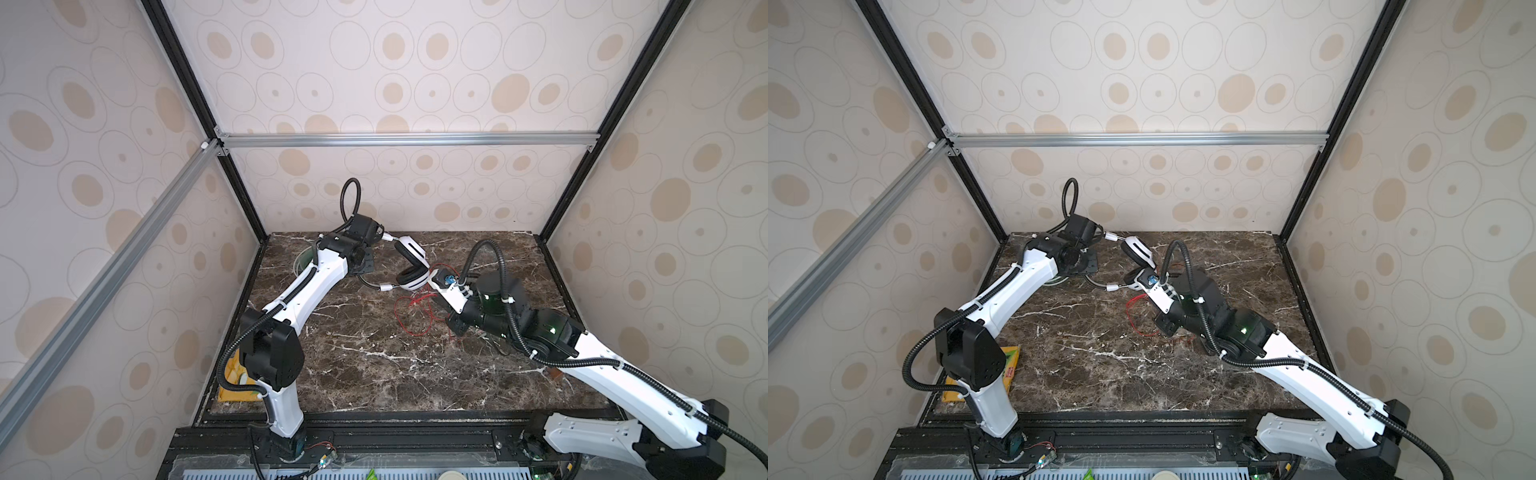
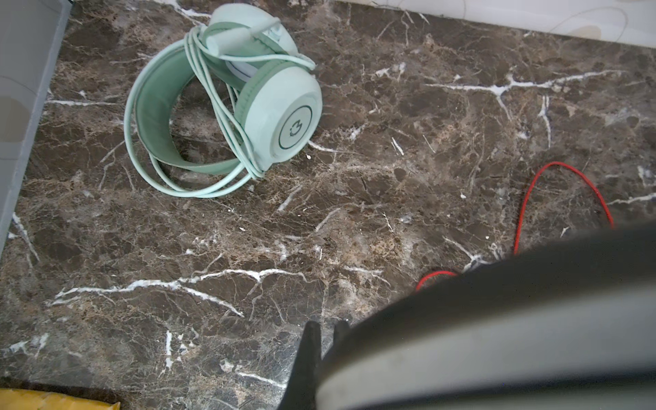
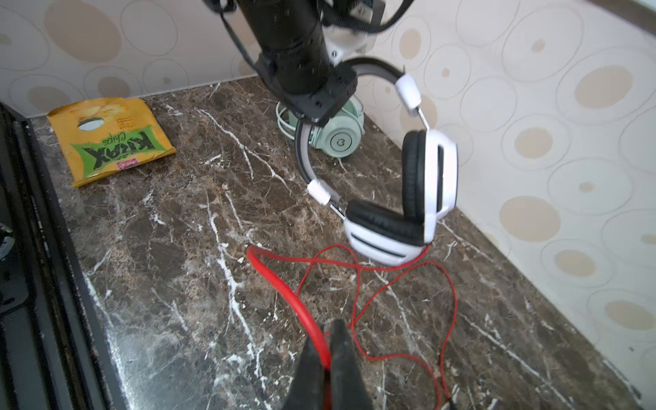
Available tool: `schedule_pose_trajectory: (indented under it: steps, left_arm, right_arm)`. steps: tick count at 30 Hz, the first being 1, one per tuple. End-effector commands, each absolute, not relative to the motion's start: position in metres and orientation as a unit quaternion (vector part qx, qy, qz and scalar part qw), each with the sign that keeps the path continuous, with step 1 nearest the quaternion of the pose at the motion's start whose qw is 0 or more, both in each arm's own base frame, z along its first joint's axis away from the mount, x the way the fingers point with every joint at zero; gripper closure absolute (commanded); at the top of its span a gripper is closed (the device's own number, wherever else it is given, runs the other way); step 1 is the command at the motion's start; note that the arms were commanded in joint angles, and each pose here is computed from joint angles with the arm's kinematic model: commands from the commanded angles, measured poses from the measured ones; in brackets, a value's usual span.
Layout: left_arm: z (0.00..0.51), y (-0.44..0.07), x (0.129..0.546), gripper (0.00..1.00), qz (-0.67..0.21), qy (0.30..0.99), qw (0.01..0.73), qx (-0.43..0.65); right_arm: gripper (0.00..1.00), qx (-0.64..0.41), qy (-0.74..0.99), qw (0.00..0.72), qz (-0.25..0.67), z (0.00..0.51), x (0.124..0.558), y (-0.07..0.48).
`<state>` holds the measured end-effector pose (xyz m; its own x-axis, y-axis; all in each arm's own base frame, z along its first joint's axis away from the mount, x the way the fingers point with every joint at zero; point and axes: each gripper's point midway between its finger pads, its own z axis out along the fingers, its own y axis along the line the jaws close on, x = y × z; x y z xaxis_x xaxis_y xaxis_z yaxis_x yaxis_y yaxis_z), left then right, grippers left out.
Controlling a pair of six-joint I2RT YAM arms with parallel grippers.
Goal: Wrap the headphones
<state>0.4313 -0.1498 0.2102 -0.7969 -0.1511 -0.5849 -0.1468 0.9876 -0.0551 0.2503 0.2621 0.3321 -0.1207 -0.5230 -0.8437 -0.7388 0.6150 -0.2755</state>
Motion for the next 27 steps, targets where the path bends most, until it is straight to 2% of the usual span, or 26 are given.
schedule_pose_trajectory:
  steps: [1,5,8,11,16,22,27]
  left_arm:
    - [0.243,-0.158,0.433,1.0,-0.047,0.928,0.363,-0.069]
    - [0.246,-0.163,0.425,1.0,-0.062,0.925,0.37,-0.054]
    - [0.25,-0.167,0.424,0.96,-0.066,0.924,0.374,-0.044]
    - [0.249,-0.171,0.422,1.0,-0.073,0.925,0.372,-0.037]
    - [0.243,-0.182,0.419,1.0,-0.073,0.929,0.363,-0.014]
    - [0.248,-0.193,0.412,1.0,-0.064,0.923,0.378,0.031]
    - [0.254,-0.205,0.407,1.0,-0.079,0.923,0.373,0.058]
  right_arm:
    - [1.0,-0.447,0.742,0.495,0.067,0.338,0.258,0.264]
    - [1.0,-0.44,0.73,0.522,0.038,0.367,0.279,0.272]
    - [1.0,-0.432,0.72,0.543,0.012,0.391,0.293,0.276]
    - [1.0,-0.424,0.71,0.562,-0.01,0.414,0.306,0.28]
    - [1.0,-0.409,0.701,0.584,-0.021,0.448,0.33,0.282]
    - [1.0,-0.389,0.724,0.569,-0.039,0.449,0.373,0.271]
    - [1.0,-0.384,0.75,0.535,-0.052,0.425,0.406,0.266]
